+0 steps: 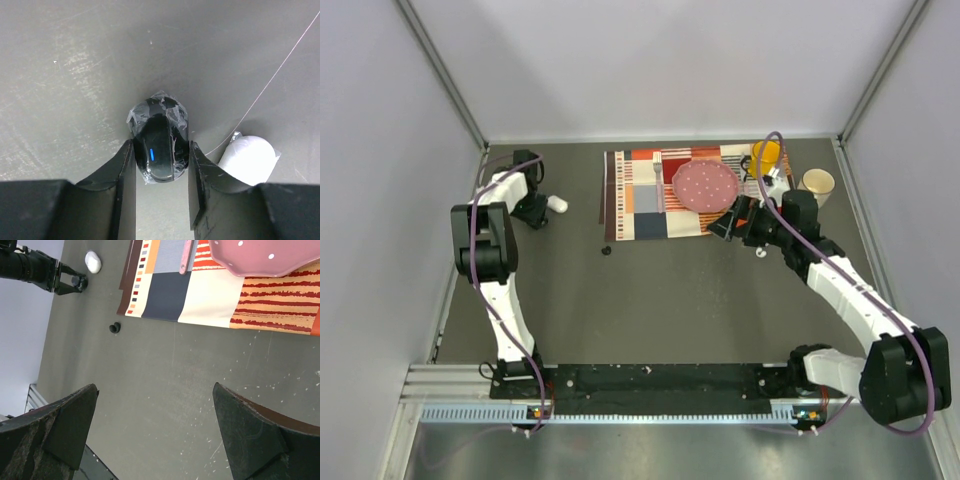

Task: Insert the wireless bluetooth earbuds into the charging case
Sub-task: Pick up the charging case at the center of the board.

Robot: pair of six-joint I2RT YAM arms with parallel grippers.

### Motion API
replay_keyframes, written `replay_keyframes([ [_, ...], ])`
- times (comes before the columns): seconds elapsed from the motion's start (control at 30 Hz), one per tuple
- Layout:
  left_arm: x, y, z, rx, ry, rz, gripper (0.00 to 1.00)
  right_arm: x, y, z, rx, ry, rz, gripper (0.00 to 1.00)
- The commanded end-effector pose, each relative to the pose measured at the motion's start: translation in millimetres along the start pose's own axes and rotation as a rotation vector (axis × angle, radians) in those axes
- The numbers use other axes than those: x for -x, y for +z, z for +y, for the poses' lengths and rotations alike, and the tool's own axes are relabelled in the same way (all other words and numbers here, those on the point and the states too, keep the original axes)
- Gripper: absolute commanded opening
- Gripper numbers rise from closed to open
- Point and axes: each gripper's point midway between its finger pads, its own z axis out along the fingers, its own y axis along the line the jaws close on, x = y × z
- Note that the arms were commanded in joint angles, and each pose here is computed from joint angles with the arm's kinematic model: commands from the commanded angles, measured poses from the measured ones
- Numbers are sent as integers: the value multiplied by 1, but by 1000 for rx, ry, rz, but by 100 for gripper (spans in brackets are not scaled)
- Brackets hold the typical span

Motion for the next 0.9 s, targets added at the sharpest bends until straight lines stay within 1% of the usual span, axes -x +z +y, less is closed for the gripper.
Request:
replay_keyframes([
  [0.0, 6, 3, 17, 28, 46, -41, 19, 26, -1, 18, 41, -50, -53, 99],
  [0.03, 6, 2, 18, 17, 57, -48, 10, 27, -1, 18, 42, -47, -56, 99],
  [0.07, 10, -9, 16, -15, 66, -62, 6, 27, 0, 19, 48, -46, -57, 99],
  [0.1, 7, -8, 23, -21, 81, -62, 4, 28, 0, 21, 55, -44, -58, 99],
  [0.13, 11, -14, 15, -77, 78, -76, 2, 28, 0, 22, 61, -38, -56, 99],
  [0.17, 17, -29, 9, -135, 95, -93, 0, 27, 1, 23, 69, -41, -52, 99],
  [0.2, 17, -36, 8, -167, 108, -96, 0, 28, 1, 23, 69, -35, -52, 99],
  [0.23, 8, -38, 12, -194, 131, -64, 0, 28, 1, 23, 70, -29, -53, 99],
  [0.27, 15, -60, -4, -308, 165, -89, 0, 29, 2, 25, 79, -25, -58, 99],
  [0.3, 7, -60, 4, -331, 199, -71, 0, 28, 2, 26, 84, -8, -57, 99],
  [0.33, -1, -71, -1, -399, 221, -41, 0, 25, 3, 25, 88, 4, -50, 99],
  [0.37, 6, -96, -11, -512, 249, -81, 0, 28, 2, 30, 115, 0, -63, 99],
  [0.4, -5, -93, 0, -534, 280, -67, 0, 30, 2, 33, 129, 12, -74, 99],
  [0.43, -9, -102, 2, -586, 299, -67, 0, 27, 3, 33, 134, 22, -70, 98],
  [0.47, -7, -141, -14, -770, 352, -106, 0, 27, 2, 36, 150, 28, -70, 98],
  [0.5, -23, -140, -1, -815, 400, -78, 0, 28, 2, 39, 167, 32, -78, 98],
  [0.53, -27, -153, 1, -881, 430, -83, 0, 26, 1, 39, 175, 38, -74, 98],
  [0.57, -33, -188, -1, -1031, 495, -97, 0, 23, 1, 40, 184, 38, -69, 98],
  [0.63, -44, -213, 4, -1178, 583, -131, 0, 22, -1, 41, 190, 41, -69, 98],
  [0.67, -56, -242, 10, -1299, 649, -116, 0, 21, -2, 42, 194, 44, -69, 98],
  [0.7, -64, -256, 14, -1370, 702, -129, 0, 20, -2, 43, 201, 47, -65, 98],
  [0.73, -71, -269, 18, -1433, 785, -157, 2, 19, -3, 45, 215, 45, -61, 97],
  [0.77, -77, -291, 26, -1501, 837, -193, 2, 15, -4, 48, 235, 45, -46, 97],
  [0.8, -98, -305, 35, -1560, 918, -170, 3, 14, -4, 49, 246, 47, -37, 97],
  [0.83, -102, -322, 43, -1609, 1007, -263, 2, 12, -6, 54, 275, 39, -21, 96],
  [0.87, -110, -331, 48, -1636, 1062, -294, 2, 10, -6, 57, 290, 36, -10, 95],
])
